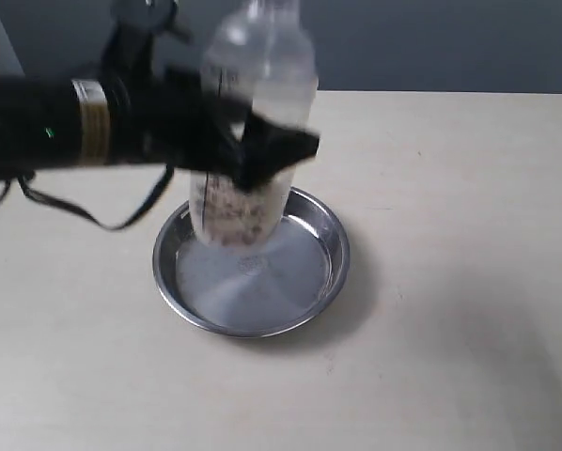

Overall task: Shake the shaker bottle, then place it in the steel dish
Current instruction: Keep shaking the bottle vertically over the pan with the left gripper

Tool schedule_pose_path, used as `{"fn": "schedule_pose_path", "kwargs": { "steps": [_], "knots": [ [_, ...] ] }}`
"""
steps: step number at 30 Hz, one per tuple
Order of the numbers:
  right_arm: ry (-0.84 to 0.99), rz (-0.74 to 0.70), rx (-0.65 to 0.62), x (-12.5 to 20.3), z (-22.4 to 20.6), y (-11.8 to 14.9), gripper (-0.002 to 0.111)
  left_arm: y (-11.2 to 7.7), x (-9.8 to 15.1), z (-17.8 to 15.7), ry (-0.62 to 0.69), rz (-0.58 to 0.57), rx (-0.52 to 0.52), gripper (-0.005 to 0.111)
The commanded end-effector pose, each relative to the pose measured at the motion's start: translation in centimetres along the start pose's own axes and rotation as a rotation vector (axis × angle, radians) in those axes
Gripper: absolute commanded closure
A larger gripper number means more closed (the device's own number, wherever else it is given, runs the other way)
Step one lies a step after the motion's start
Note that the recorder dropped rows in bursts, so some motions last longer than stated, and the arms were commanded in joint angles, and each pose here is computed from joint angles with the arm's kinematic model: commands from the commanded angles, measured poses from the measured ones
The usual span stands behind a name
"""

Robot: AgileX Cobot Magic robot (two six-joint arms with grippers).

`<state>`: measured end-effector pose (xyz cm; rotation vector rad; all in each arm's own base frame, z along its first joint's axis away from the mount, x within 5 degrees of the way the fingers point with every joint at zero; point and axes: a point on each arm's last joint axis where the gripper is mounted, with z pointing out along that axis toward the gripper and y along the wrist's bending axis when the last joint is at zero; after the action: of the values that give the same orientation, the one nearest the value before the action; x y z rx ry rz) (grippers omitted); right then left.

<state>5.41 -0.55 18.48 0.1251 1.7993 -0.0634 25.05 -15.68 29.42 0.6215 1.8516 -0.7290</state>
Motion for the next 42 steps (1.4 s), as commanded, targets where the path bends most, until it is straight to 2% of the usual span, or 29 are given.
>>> {"fn": "schedule_pose_path", "kwargs": {
  "steps": [1,3,5,7,8,9,12,13,14,16,18,21,22,23,24,25,26,27,29,30,31,33,35,36,37,38,39,40,42],
  "knots": [
    [-0.016,0.0,0.004,-0.1,0.0,0.0,0.109,-0.4,-1.8,-1.4,-0.055,0.063,-0.131,0.106],
    [-0.016,0.0,0.004,-0.1,0.0,0.0,0.109,1.2,3.0,0.9,0.119,0.008,-0.176,0.106],
    [-0.016,0.0,0.004,-0.1,0.0,0.0,0.109,1.1,3.4,1.3,0.132,0.007,-0.139,0.106],
    [-0.016,0.0,0.004,-0.1,0.0,0.0,0.109,-0.6,-1.2,-0.7,-0.034,0.068,-0.076,0.106],
    [-0.016,0.0,0.004,-0.1,0.0,0.0,0.109,-1.5,-5.1,-2.9,-0.173,0.136,-0.101,0.106],
    [-0.016,0.0,0.004,-0.1,0.0,0.0,0.109,-1.5,-5.4,-3.1,-0.185,0.129,-0.11,0.106],
    [-0.016,0.0,0.004,-0.1,0.0,0.0,0.109,1.0,4.5,1.9,0.159,-0.059,-0.106,0.106],
    [-0.016,0.0,0.004,-0.1,0.0,0.0,0.109,0.6,4.4,1.9,0.149,-0.069,-0.067,0.106],
    [-0.016,0.0,0.004,-0.1,0.0,0.0,0.109,-0.8,0.5,0.4,0.009,-0.018,0.008,0.106],
    [-0.016,0.0,0.004,-0.1,0.0,0.0,0.109,-1.2,-4.4,-2.1,-0.147,0.107,-0.097,0.106],
    [-0.016,0.0,0.004,-0.1,0.0,0.0,0.109,-0.7,-3.6,-1.8,-0.115,0.091,-0.137,0.106],
    [-0.016,0.0,0.004,-0.1,0.0,0.0,0.109,-0.7,-1.3,-0.7,-0.034,0.114,-0.07,0.106],
    [-0.016,0.0,0.004,-0.1,0.0,0.0,0.109,1.2,-0.7,-0.8,0.021,0.132,-0.267,0.106],
    [-0.016,0.0,0.004,-0.1,0.0,0.0,0.109,4.2,0.2,-1.5,0.09,0.078,-0.581,0.106],
    [-0.016,0.0,0.004,-0.1,0.0,0.0,0.109,6.7,1.0,-2.1,0.112,-0.05,-0.779,0.106],
    [-0.016,0.0,0.004,-0.1,0.0,0.0,0.109,7.0,1.7,-1.7,0.109,-0.134,-0.748,0.106],
    [-0.016,0.0,0.004,-0.1,0.0,0.0,0.109,6.1,2.2,-0.9,0.102,-0.167,-0.578,0.106],
    [-0.016,0.0,0.004,-0.1,0.0,0.0,0.109,3.8,2.2,0.2,0.069,-0.158,-0.306,0.106],
    [-0.016,0.0,0.004,-0.1,0.0,0.0,0.109,-0.5,2.1,1.1,0.042,-0.061,0.106,0.106],
    [-0.016,0.0,0.004,-0.1,0.0,0.0,0.109,-1.1,2.3,1.3,0.053,-0.026,0.115,0.106],
    [-0.016,0.0,0.004,-0.1,0.0,0.0,0.109,-0.6,2.5,1.5,0.077,-0.018,0.02,0.106],
    [-0.016,0.0,0.004,-0.1,0.0,0.0,0.109,3.1,3.6,1.1,0.161,-0.107,-0.408,0.106],
    [-0.016,0.0,0.004,-0.1,0.0,0.0,0.109,5.9,4.4,0.3,0.189,-0.322,-0.661,0.106],
    [-0.016,0.0,0.004,-0.1,0.0,0.0,0.109,5.5,4.4,0.6,0.171,-0.369,-0.591,0.106],
    [-0.016,0.0,0.004,-0.1,0.0,0.0,0.109,4.0,4.5,1.2,0.154,-0.327,-0.454,0.106],
    [-0.016,0.0,0.004,-0.1,0.0,0.0,0.109,1.5,4.1,1.7,0.101,-0.167,-0.231,0.106],
    [-0.016,0.0,0.004,-0.1,0.0,0.0,0.109,-0.4,4.1,1.9,0.086,-0.03,-0.108,0.106],
    [-0.016,0.0,0.004,-0.1,0.0,0.0,0.109,-1.4,3.9,1.8,0.087,0.097,-0.058,0.106],
    [-0.016,0.0,0.004,-0.1,0.0,0.0,0.109,0.0,4.2,1.4,0.157,0.059,-0.228,0.106]
  ]
}}
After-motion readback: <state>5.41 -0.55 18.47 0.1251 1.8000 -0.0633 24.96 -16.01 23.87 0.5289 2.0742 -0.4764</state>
